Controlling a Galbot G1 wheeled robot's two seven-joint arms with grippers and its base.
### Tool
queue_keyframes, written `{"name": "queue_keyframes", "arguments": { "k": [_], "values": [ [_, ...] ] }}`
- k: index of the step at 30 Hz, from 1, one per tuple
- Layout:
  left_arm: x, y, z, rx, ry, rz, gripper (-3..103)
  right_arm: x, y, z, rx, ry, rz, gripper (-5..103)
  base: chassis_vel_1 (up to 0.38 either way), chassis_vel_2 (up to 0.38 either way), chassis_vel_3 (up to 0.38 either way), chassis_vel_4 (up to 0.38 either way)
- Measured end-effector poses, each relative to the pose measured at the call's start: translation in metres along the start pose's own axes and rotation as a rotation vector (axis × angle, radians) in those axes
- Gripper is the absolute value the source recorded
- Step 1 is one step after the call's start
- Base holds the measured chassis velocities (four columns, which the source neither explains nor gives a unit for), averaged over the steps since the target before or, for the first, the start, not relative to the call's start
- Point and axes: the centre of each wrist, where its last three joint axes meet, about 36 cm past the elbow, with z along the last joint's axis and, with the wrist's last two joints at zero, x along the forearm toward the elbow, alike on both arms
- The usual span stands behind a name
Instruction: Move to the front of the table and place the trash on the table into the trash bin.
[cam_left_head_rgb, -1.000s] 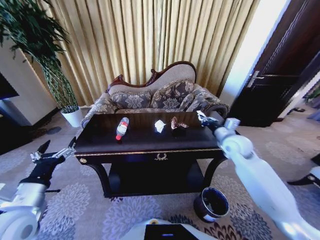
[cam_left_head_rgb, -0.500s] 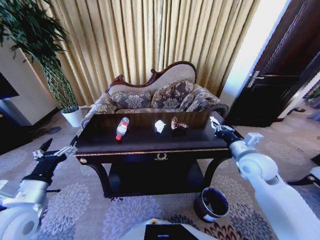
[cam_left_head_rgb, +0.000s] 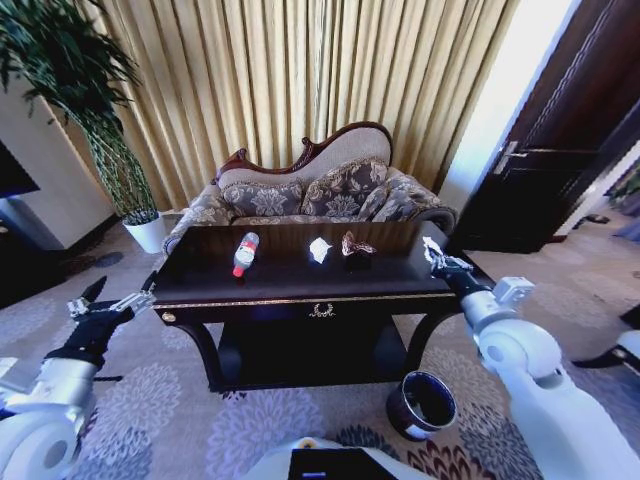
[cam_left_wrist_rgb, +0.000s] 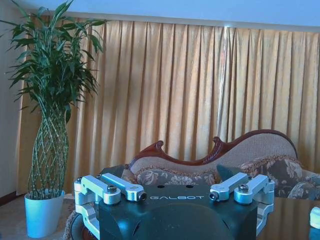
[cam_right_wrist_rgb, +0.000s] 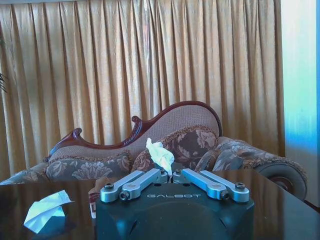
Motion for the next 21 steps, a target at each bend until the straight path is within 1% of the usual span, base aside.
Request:
{"name": "queue_keyframes", "arguments": {
  "k": [9, 21],
  "values": [
    [0.0021, -0.0013, -0.0012, 0.000, -0.005, -0.002, 100, 0.0023, 0.0012, -0.0015, 0.005, -0.007, -0.002, 0, 0.101, -0.107, -0.095, 0.100],
    [0.0038, -0.0029, -0.0015, -0.001, -0.005, -0.001, 100, -0.0004, 0.0013, 0.0065, -0.004, -0.002, 0.001, 0, 0.096, -0.093, -0.090, 0.087]
  ]
}}
